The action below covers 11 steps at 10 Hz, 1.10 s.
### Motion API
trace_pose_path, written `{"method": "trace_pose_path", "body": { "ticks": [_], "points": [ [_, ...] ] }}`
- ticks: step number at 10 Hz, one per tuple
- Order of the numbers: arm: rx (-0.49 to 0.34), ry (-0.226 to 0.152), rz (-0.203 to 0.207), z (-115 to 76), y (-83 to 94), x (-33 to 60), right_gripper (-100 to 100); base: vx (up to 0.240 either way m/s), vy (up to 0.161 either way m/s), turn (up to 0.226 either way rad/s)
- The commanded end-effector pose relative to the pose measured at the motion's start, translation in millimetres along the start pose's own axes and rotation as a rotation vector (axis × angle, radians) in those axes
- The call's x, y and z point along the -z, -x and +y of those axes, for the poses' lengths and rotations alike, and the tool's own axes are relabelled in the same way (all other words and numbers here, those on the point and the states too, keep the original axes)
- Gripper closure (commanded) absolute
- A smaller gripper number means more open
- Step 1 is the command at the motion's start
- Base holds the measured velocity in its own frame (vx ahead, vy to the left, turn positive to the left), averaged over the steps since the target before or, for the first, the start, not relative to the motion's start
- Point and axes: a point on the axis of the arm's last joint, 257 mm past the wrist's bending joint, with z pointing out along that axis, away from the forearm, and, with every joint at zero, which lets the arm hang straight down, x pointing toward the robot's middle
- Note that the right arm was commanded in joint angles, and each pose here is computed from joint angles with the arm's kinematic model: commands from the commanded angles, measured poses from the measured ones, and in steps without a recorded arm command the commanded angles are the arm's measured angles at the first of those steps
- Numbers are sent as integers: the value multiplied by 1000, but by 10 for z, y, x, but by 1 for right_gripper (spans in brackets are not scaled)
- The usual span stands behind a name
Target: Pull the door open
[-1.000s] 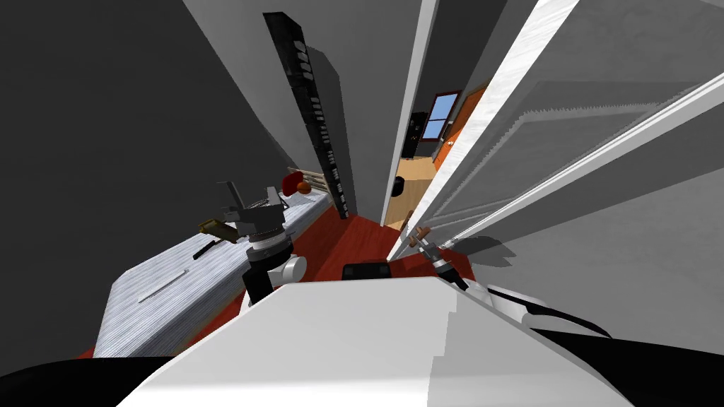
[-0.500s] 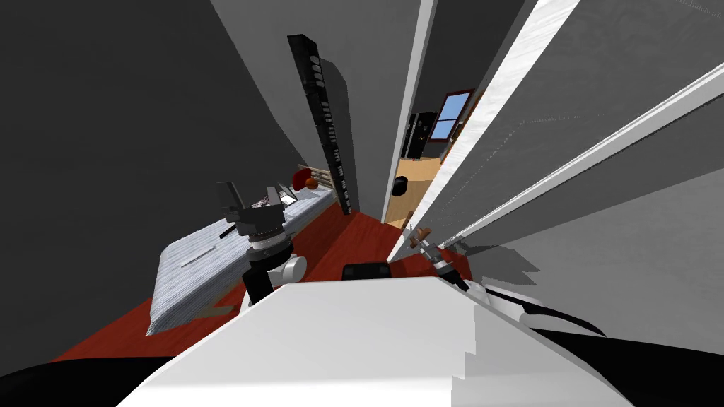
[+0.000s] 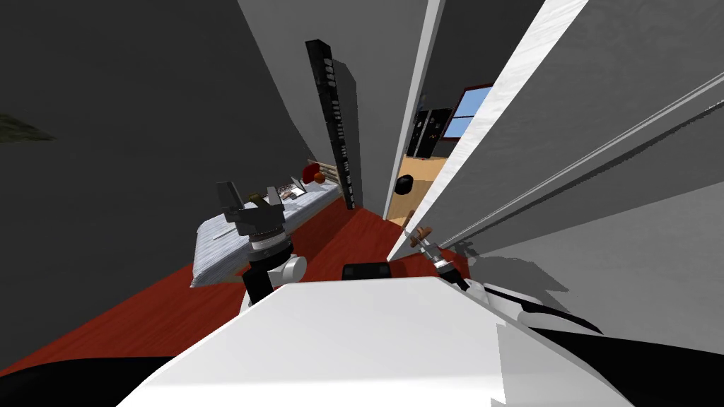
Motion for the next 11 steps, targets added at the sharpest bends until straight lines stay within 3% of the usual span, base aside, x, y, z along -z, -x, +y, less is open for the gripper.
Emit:
{"method": "trace_pose_path", "body": {
  "ticks": [1,6,11],
  "points": [
    [-5,-7,-5,-41,28,18,100,-227,-117,152],
    [-7,-11,-4,-49,24,6,100,-172,-101,121],
    [-6,-14,-6,-46,31,61,100,-192,-89,186]
  ]
}}
